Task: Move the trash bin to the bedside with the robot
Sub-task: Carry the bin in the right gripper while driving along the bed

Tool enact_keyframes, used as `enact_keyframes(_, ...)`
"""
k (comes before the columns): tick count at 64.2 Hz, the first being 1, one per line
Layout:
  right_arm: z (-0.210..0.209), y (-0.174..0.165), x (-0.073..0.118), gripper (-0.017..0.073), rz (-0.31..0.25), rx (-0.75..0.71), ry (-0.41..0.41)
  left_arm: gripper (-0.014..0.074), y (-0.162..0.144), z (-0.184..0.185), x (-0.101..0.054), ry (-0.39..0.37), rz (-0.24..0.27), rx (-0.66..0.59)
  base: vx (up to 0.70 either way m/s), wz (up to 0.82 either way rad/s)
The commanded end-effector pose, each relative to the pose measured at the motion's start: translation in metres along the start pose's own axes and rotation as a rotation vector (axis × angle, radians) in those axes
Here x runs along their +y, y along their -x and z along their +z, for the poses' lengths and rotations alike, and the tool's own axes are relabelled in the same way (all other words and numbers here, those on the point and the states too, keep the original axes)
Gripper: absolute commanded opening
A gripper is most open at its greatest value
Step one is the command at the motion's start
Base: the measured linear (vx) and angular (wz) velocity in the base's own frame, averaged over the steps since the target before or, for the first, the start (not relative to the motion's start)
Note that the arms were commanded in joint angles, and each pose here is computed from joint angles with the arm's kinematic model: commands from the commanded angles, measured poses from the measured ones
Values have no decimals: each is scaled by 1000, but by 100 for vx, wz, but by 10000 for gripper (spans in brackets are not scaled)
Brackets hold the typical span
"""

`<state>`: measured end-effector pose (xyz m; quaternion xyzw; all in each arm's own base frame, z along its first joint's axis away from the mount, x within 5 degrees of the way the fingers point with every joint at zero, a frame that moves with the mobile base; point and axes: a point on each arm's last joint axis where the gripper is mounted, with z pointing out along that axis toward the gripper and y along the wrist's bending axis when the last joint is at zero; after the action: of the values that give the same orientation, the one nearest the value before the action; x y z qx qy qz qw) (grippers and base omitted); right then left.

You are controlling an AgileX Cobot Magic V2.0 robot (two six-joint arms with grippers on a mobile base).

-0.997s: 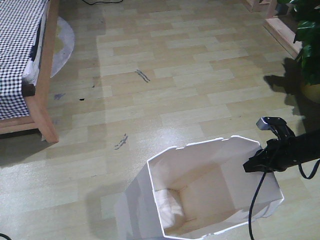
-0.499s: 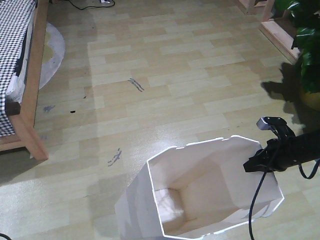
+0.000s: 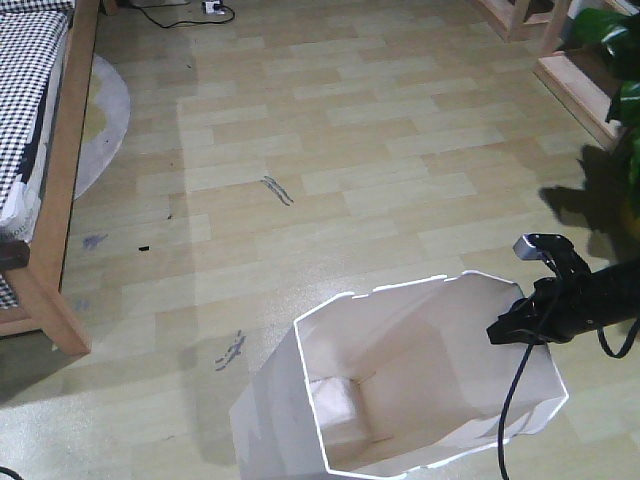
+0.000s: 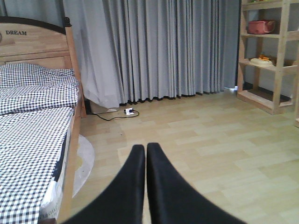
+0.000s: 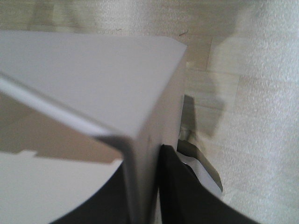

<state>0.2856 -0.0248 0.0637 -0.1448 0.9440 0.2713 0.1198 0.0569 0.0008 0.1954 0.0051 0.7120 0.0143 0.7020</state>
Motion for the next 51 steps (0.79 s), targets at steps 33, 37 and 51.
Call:
enact_keyframes(33, -18, 16, 24, -3, 44, -101, 191, -6, 4, -1, 0, -7, -23, -78, 30, 12)
enact_keyframes(37, -18, 16, 24, -3, 44, -101, 191, -6, 4, -1, 0, -7, -23, -78, 30, 12)
enact_keyframes(51, -18, 16, 24, -3, 44, -101, 191, -6, 4, -1, 0, -7, -23, -78, 30, 9)
